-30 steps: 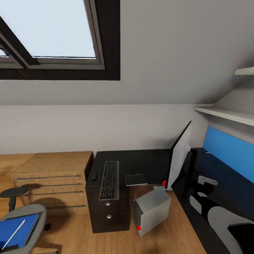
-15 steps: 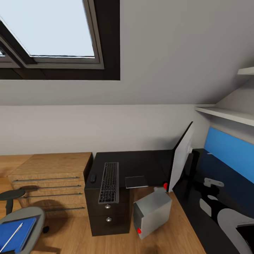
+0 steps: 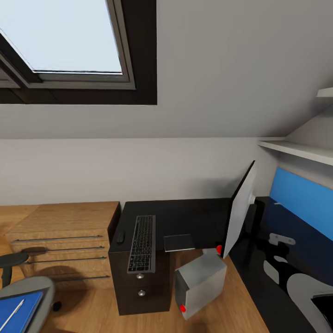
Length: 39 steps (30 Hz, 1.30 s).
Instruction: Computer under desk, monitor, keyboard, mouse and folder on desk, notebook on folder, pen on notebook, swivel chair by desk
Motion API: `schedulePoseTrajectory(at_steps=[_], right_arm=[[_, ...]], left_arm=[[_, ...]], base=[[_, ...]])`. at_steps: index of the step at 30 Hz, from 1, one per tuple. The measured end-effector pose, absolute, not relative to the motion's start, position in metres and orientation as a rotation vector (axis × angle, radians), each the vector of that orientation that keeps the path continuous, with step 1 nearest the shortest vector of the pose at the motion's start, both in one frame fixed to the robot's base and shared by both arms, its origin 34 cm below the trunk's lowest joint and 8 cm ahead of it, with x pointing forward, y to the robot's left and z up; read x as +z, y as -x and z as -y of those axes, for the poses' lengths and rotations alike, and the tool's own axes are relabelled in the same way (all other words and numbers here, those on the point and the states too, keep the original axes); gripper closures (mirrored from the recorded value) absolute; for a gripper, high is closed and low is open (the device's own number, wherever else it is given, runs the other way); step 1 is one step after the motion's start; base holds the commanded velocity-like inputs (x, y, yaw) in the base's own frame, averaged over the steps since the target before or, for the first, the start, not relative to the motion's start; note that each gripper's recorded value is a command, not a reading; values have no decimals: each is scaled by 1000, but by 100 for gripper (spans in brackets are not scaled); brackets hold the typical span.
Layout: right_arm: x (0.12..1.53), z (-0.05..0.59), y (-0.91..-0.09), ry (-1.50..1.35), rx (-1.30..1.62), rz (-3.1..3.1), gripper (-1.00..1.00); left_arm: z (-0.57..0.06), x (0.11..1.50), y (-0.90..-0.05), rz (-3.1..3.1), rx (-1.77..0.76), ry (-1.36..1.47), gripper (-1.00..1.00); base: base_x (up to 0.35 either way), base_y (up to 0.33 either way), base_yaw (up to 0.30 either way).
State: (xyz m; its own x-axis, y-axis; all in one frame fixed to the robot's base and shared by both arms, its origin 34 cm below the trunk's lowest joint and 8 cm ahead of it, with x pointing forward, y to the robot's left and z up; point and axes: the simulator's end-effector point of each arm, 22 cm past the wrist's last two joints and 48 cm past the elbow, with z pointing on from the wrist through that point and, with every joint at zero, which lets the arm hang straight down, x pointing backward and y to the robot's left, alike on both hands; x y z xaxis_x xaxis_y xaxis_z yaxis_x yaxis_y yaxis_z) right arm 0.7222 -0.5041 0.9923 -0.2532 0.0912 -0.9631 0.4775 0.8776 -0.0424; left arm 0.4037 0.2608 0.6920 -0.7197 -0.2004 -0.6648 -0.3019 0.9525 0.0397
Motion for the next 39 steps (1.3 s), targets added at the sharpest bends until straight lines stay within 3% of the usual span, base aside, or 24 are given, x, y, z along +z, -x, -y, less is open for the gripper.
schedulePoseTrajectory(at_steps=[31,39], right_arm=[[994,505,-723,-425,-389,-1800,-100],[995,505,-723,-422,-390,-1799,-100]], left_arm=[[-260,692,-403,-2398,188,350,-100],[-260,692,-403,-2399,187,349,-100]], base=[[123,-16,0],[62,-146,0]])
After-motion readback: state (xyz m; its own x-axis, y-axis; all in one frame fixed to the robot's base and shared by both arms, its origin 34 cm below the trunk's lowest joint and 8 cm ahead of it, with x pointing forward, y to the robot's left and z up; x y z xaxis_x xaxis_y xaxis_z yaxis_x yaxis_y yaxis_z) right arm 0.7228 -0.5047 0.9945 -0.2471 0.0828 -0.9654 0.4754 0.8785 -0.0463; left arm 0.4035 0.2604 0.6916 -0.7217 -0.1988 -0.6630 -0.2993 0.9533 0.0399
